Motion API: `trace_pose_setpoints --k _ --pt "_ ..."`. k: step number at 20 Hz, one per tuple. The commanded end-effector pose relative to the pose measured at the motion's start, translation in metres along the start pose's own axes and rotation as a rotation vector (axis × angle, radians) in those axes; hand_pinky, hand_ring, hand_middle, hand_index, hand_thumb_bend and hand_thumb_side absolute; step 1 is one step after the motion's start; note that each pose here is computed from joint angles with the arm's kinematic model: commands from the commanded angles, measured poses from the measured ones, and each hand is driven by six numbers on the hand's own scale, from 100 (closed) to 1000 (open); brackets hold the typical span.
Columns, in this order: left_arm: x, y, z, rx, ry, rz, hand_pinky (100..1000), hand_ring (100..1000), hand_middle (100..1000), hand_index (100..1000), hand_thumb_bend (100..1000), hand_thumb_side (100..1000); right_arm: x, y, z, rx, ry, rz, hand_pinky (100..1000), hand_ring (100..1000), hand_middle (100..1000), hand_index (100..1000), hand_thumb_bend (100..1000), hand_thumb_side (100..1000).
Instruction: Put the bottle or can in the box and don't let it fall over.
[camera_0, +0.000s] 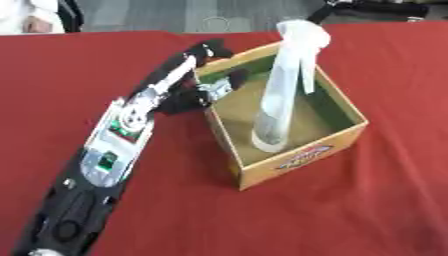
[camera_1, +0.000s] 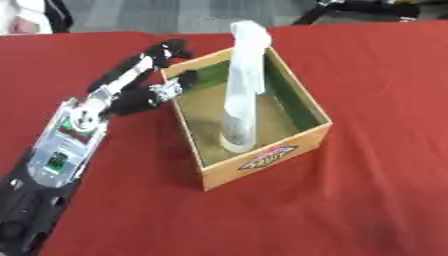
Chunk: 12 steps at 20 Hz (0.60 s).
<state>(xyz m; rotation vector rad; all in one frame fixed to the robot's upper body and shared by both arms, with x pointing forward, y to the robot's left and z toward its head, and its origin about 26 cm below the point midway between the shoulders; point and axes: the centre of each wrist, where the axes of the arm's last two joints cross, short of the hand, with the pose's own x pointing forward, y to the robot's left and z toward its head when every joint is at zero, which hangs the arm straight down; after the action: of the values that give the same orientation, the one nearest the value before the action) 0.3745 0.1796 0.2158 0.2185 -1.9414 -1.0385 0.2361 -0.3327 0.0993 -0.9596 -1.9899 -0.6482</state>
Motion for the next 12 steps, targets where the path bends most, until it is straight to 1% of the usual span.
trace_pose_setpoints --k 1,2,5,6,7,10,12 --pt "0.002 0.030 0.024 0.096 -0.030 -0.036 1000 1000 1000 944 334 1000 0.004 -0.004 -0.005 -0.008 -0.042 0.006 753 906 815 797 100 792" --pt "0.000 0.036 0.033 0.124 -0.030 -0.041 1000 1000 1000 944 333 1000 0.003 -0.006 -0.005 -0.007 -0.050 0.016 754 908 820 801 100 794" --pt "-0.004 0.056 0.063 0.217 -0.026 -0.058 1000 1000 1000 943 287 1000 0.002 -0.010 -0.005 0.011 -0.077 0.048 761 917 842 822 100 793" --pt "-0.005 0.062 0.073 0.249 -0.028 -0.063 1000 1000 1000 923 254 1000 0.002 -0.012 -0.005 0.019 -0.091 0.060 767 922 851 828 100 794" --pt "-0.004 0.067 0.081 0.280 -0.037 -0.071 985 1000 1000 888 230 965 0.001 -0.013 -0.006 0.027 -0.106 0.073 774 927 861 831 100 764" --pt "0.006 0.080 0.095 0.384 -0.111 -0.075 960 1000 978 866 254 919 0.002 -0.024 -0.018 0.036 -0.181 0.125 787 937 877 837 100 687" --pt "0.015 0.089 0.103 0.460 -0.174 -0.072 954 1000 977 858 287 909 0.005 -0.031 -0.029 0.027 -0.243 0.153 791 937 882 842 100 677"
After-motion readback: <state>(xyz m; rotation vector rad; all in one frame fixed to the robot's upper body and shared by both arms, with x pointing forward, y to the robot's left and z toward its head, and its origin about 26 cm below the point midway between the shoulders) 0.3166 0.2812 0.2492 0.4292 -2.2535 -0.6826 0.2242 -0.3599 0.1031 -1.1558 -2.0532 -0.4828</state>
